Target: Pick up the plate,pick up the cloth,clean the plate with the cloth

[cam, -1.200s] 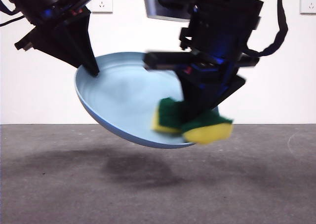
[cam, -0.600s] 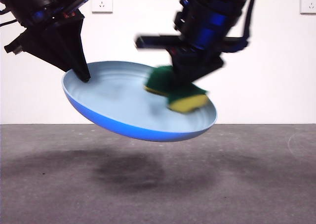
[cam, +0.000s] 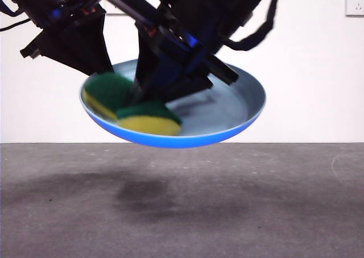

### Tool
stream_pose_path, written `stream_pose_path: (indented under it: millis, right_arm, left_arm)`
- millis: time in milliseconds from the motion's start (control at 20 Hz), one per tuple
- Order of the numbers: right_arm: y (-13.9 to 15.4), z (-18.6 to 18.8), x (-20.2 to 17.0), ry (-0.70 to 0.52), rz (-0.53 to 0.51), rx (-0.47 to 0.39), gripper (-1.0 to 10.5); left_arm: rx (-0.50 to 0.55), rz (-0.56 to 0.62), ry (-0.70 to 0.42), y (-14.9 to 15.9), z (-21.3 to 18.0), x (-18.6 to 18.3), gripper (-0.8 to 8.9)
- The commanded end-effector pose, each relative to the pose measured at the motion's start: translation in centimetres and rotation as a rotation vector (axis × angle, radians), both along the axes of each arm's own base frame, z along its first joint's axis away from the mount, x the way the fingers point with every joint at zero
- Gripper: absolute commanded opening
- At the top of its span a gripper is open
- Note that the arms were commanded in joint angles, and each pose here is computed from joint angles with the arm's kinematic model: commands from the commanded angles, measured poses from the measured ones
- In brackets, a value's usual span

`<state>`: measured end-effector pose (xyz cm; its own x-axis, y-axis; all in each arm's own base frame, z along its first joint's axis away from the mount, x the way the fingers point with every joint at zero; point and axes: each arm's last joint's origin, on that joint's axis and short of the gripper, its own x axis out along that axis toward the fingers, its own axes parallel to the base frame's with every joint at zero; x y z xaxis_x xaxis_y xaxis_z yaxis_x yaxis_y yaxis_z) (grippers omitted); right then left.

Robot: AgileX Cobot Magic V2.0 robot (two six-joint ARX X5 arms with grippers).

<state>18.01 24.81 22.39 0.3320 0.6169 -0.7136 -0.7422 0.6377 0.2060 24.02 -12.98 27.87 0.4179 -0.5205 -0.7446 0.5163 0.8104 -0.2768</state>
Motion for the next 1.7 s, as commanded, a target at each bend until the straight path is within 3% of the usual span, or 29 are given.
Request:
stream_pose_path:
  millis: [50,200,350,900,1150,1550,1650,1700]
  right_arm:
    - [-0.8,-1.6,-0.2,0.022,-0.081,-0.164,-0.1]
    - [-1.7,-1.4,-0.3,-0.047,-0.174,-0.273,-0.1]
    - [-2.2,-0.1,-0.6,-0.073,-0.181,-0.236,-0.1]
    - [-5.3,5.5,-2.7,-0.209,-0.246,-0.085,-0.1]
    - [-7.5,7.9,-3.8,-0.316,-0.348,-0.062,-0.1]
    - [-8.3,8.7,-4.4,-0.333,-0.357,-0.029,-0.1]
    - [-8.5,8.7,-4.2,-0.332,-0.369,-0.032,-0.1]
    - [-8.6,8.7,-4.1,-0.331,-0.375,-0.036,-0.1]
  left_arm:
    - [0.059,0.059,-0.047,0.1,0.0,0.2,-0.08]
    - [0.210,0.125,-0.132,0.6,0.0,0.4,-0.08]
    - [0.294,0.161,-0.172,0.9,-0.2,0.8,-0.08]
    - [0.342,0.267,-0.101,2.9,-3.9,5.0,-0.08]
    - [0.376,0.292,-0.010,3.9,-7.3,7.1,-0.08]
    - [0.410,0.287,0.072,4.0,-10.5,8.2,0.01]
    - [0.409,0.289,0.067,4.0,-10.4,8.3,0.68]
    - [0.410,0.289,0.070,4.0,-10.4,8.2,1.95]
